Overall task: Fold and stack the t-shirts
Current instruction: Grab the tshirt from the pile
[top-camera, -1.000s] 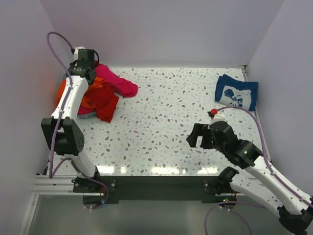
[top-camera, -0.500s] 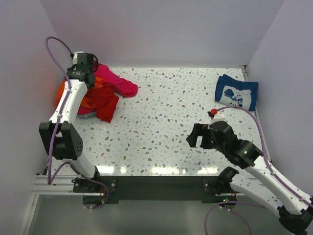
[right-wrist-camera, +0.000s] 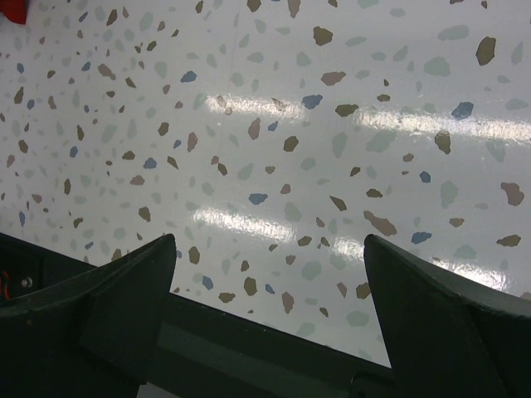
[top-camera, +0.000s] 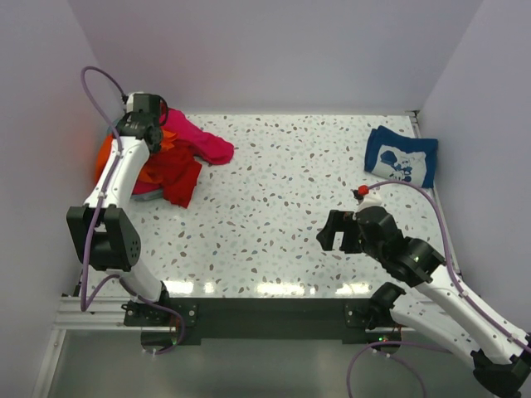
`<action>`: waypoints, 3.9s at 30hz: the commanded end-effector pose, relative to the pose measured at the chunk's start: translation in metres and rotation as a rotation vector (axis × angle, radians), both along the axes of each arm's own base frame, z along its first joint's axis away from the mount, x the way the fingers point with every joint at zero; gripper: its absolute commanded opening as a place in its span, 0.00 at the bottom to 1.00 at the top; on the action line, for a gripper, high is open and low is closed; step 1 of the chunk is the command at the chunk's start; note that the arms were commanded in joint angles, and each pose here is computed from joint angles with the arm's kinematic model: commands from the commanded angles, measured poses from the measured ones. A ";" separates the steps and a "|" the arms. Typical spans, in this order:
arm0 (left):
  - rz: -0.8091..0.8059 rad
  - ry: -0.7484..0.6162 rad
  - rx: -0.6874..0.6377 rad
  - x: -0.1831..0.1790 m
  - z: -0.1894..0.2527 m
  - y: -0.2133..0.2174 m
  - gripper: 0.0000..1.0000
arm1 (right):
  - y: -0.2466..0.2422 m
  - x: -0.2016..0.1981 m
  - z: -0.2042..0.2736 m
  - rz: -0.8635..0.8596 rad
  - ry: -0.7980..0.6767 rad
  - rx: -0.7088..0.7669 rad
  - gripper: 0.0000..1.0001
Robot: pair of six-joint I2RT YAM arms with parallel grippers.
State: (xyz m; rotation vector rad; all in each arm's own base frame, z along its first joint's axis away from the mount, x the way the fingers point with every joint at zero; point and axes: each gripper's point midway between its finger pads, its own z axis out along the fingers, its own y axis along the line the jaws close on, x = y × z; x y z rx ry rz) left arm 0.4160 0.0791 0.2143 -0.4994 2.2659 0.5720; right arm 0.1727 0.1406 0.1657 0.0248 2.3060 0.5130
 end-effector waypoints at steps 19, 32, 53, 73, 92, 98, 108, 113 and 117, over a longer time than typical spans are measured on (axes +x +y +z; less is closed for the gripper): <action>0.068 -0.103 -0.057 -0.036 0.002 0.017 0.60 | 0.000 -0.002 0.002 -0.004 -0.003 0.023 0.99; -0.054 -0.160 -0.200 -0.007 -0.014 0.011 0.58 | 0.003 -0.002 0.001 -0.002 0.003 0.029 0.99; -0.066 -0.147 -0.233 0.001 -0.035 0.015 0.00 | 0.006 0.001 -0.004 -0.001 0.021 0.017 0.99; -0.158 -0.180 -0.024 -0.005 0.032 -0.048 0.32 | 0.018 0.000 -0.009 0.022 0.040 0.070 0.99; -0.110 -0.031 0.191 0.020 -0.011 -0.051 0.61 | 0.011 -0.002 -0.008 0.003 0.031 0.056 0.99; -0.080 -0.014 0.228 0.021 -0.016 -0.045 0.61 | 0.012 -0.001 -0.011 0.007 0.038 0.049 0.99; -0.023 -0.011 0.276 0.017 -0.009 -0.036 0.28 | 0.011 -0.001 -0.013 0.007 0.045 0.040 0.99; 0.043 -0.095 0.287 0.015 0.042 -0.029 0.00 | 0.011 -0.001 -0.014 0.006 0.046 0.037 0.99; 0.088 -0.215 0.261 0.027 0.104 -0.019 0.00 | 0.011 -0.002 -0.013 0.008 0.046 0.037 0.99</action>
